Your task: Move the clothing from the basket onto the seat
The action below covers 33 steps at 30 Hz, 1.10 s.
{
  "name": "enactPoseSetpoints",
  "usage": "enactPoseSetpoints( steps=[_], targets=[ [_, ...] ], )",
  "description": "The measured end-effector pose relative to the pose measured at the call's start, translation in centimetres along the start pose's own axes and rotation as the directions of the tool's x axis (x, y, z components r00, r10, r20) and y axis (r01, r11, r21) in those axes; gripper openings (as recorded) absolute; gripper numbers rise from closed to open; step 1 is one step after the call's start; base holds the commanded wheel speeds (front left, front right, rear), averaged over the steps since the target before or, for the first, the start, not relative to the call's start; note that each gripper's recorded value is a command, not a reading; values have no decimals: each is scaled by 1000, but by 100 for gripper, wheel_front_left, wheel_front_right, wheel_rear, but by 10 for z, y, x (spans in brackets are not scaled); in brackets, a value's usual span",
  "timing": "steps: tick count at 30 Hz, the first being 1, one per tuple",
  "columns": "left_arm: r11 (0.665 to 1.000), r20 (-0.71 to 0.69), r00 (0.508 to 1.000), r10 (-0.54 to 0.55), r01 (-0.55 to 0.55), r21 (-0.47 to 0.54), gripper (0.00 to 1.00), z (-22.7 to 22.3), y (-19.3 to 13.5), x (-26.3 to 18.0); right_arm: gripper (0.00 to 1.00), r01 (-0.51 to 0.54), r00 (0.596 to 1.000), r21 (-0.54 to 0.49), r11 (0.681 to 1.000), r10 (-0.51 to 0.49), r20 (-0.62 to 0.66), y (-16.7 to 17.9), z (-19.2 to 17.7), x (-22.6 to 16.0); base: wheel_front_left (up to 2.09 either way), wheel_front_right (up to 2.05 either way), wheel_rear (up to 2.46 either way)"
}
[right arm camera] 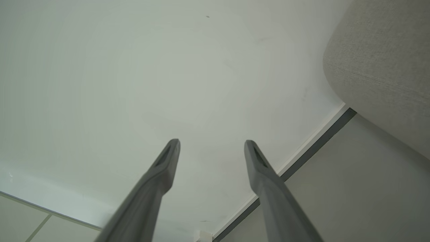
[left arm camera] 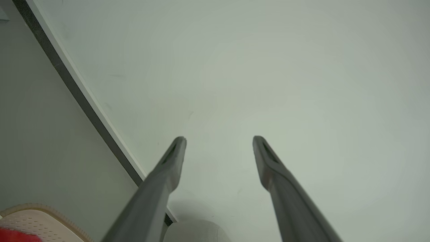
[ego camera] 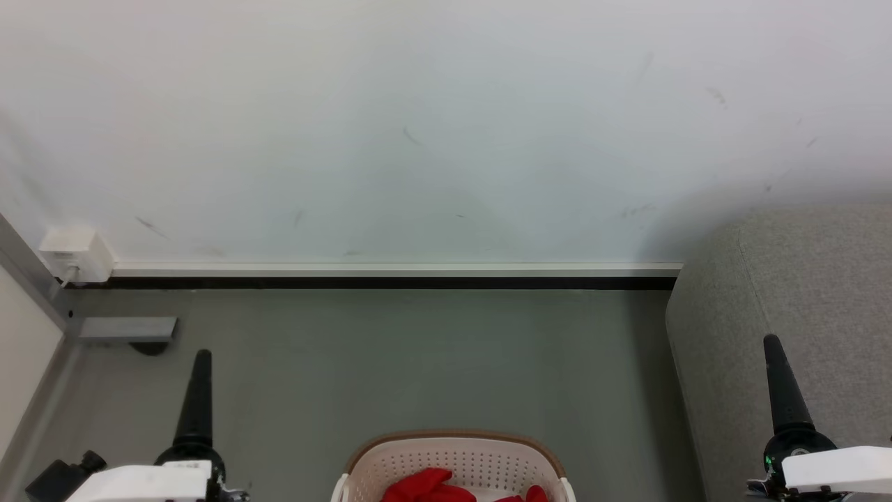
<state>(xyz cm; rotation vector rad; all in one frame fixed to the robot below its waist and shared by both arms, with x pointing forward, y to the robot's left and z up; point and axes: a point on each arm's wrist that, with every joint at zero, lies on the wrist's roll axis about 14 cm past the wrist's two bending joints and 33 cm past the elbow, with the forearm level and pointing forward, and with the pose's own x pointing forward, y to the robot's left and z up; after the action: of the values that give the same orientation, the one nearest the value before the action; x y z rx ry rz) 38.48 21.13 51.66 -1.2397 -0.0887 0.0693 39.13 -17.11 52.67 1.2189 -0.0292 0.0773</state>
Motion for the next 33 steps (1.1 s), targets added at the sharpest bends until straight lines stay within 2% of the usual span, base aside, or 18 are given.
enactPoseSetpoints(
  steps=[9, 15, 26, 33],
  targets=[
    [985, 15, 999, -36, 33, 167, 100, 3, -12, 2, 100, -46, 999, -158, 986, 43, -22, 11, -5, 4, 0, 0, 0],
    [953, 16, 999, -31, 25, 303, 100, 1, -14, 3, 100, -69, 997, -262, 963, 61, -39, 15, -10, 5, 0, 0, 0],
    [866, 17, 999, -31, 18, 499, 100, -4, -15, 3, 100, -91, 996, -470, 878, 75, -53, 14, -11, 5, 0, 0, 0],
    [787, 24, 999, -27, 6, 617, 100, -3, -12, 1, 100, -108, 994, -572, 813, 83, -70, 14, -13, 4, 0, 0, 0]
  ],
)
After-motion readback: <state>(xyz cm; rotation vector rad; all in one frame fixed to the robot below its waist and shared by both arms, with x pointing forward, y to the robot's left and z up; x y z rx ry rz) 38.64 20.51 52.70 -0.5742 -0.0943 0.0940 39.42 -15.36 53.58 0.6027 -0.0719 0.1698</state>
